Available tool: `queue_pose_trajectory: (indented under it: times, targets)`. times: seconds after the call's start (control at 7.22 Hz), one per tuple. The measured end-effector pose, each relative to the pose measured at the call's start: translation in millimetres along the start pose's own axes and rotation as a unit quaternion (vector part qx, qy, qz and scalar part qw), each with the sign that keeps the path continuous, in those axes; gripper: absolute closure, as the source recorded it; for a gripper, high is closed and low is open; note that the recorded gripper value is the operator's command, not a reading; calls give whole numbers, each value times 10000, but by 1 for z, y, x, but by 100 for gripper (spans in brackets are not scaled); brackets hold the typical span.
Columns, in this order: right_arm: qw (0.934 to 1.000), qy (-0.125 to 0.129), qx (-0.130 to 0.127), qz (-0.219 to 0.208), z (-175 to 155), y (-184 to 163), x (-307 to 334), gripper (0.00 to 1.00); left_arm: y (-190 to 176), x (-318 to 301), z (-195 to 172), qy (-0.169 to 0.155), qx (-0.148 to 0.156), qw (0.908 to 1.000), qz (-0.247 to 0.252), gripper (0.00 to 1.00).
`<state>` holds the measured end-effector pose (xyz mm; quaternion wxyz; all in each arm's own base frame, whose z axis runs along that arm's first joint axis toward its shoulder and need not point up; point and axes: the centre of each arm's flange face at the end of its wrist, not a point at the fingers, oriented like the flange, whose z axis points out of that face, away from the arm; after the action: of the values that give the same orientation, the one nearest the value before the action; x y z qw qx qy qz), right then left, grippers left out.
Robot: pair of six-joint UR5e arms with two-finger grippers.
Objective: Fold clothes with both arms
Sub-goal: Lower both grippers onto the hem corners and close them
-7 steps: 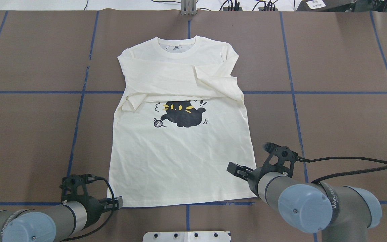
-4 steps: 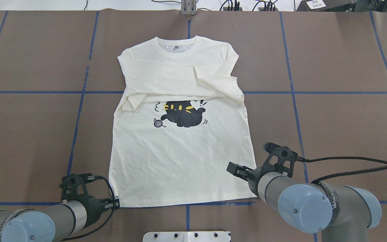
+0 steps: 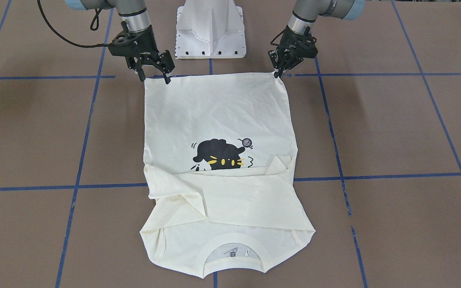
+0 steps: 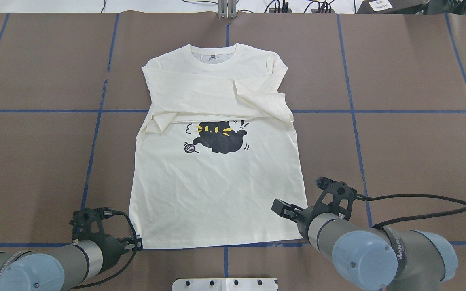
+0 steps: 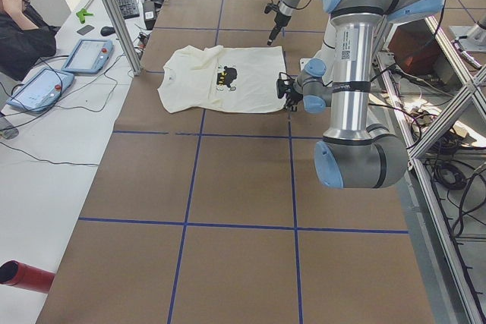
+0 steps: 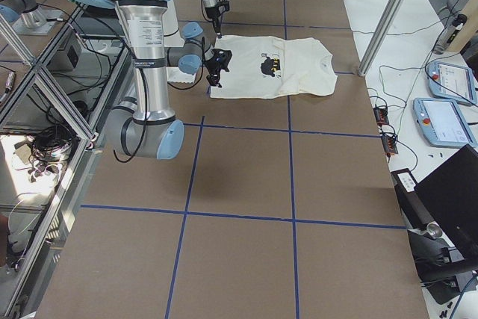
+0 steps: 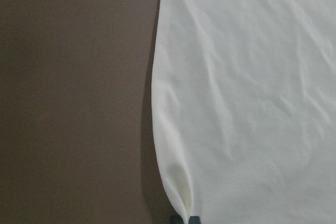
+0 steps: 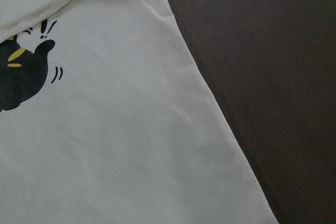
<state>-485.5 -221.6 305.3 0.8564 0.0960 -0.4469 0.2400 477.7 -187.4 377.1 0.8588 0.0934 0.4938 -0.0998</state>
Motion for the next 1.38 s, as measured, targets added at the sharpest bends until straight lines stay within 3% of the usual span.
queue_pose_trajectory:
  times: [0.14, 0.55, 0.69, 0.97, 1.25, 1.38]
  targets:
    - [9999, 85, 39, 109, 2, 17, 6, 20, 0, 2, 0, 23, -9, 10000, -2, 100]
    - [9981, 588, 192, -36, 17, 42, 47, 23, 1, 6, -1, 67, -32, 10000, -8, 100]
    - [9975, 674, 209, -90, 21, 44, 57, 30, 2, 7, -1, 80, -37, 10000, -13, 100]
    - [9970, 726, 217, -149, 25, 49, 62, 35, 2, 8, -1, 93, -40, 9999, -18, 100]
    - [9970, 707, 232, -208, 25, 56, 64, 49, 2, 8, -2, 105, -37, 9999, -22, 100]
    - [9971, 695, 238, -217, 25, 58, 64, 51, 2, 8, -2, 109, -34, 9999, -26, 100]
